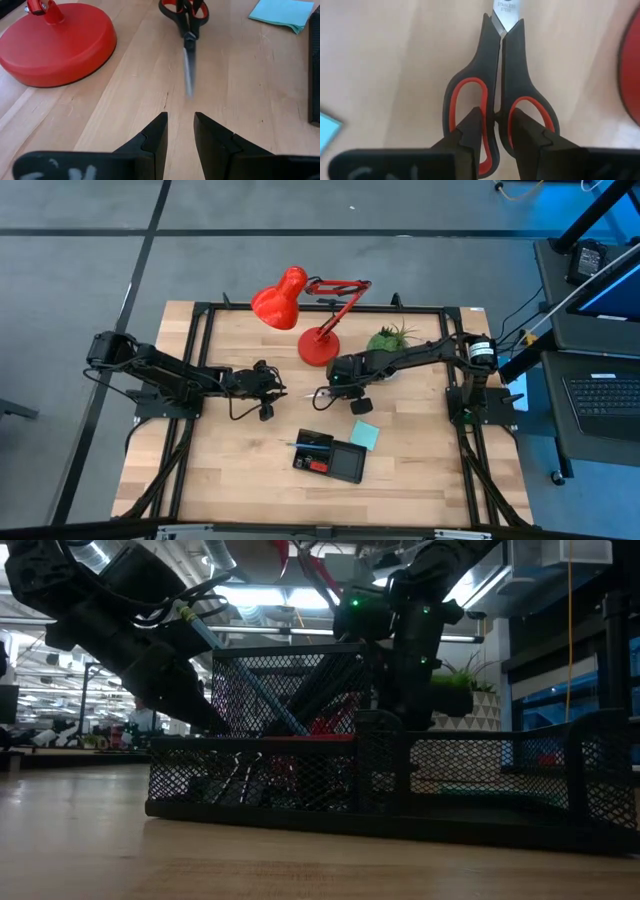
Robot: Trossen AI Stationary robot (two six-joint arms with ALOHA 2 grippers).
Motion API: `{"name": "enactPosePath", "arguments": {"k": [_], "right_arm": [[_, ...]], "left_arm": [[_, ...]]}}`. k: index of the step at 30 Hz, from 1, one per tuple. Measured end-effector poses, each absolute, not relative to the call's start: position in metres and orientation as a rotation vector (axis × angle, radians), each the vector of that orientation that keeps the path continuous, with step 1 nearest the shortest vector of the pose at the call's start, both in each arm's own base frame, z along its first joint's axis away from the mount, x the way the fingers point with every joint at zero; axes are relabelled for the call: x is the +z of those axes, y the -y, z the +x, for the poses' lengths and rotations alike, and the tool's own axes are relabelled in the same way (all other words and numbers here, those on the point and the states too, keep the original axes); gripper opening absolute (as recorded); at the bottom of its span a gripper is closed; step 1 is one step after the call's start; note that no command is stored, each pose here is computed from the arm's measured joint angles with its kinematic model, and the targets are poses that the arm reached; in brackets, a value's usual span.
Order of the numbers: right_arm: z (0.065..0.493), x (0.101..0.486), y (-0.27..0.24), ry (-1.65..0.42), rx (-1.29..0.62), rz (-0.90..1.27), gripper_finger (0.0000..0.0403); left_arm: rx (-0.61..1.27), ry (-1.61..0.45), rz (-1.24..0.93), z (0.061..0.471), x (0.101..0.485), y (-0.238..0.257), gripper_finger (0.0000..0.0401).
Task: Pick and place office supplies into organizer
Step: Put the black scissors into the black desk organizer
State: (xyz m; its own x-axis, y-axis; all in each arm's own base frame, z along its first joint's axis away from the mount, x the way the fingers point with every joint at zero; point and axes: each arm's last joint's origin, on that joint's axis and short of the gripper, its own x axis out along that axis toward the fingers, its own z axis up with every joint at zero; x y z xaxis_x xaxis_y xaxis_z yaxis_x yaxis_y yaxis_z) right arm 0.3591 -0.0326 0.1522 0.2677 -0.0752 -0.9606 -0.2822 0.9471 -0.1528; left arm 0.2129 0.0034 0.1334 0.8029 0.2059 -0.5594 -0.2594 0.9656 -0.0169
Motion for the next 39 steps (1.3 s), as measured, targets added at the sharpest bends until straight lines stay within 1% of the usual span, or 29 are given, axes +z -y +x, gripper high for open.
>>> {"name": "enactPosePath", "arguments": {"k": [13,22,28,34,39], "right_arm": [[0.359,0.154,0.037,-1.325,0.021,-0.415,0.0080],[0.362,0.157,0.022,-1.314,0.024,-0.472,0.0080],[0.372,0.177,0.003,-1.279,0.050,-0.511,0.0080],[0.376,0.204,-0.015,-1.314,-0.051,-0.657,0.0080],[0.376,0.224,-0.035,-1.323,-0.083,-0.761,0.0080]], "left_arm": [[0.250,-0.588,-0.095,0.213,0.133,-0.003,0.0088],[0.250,-0.588,-0.095,0.213,0.133,-0.003,0.0088],[0.250,-0.588,-0.096,0.213,0.133,-0.003,0.0088],[0.247,-0.589,-0.097,0.213,0.133,-0.003,0.0088],[0.247,-0.589,-0.097,0.213,0.133,-0.003,0.0088]]}}
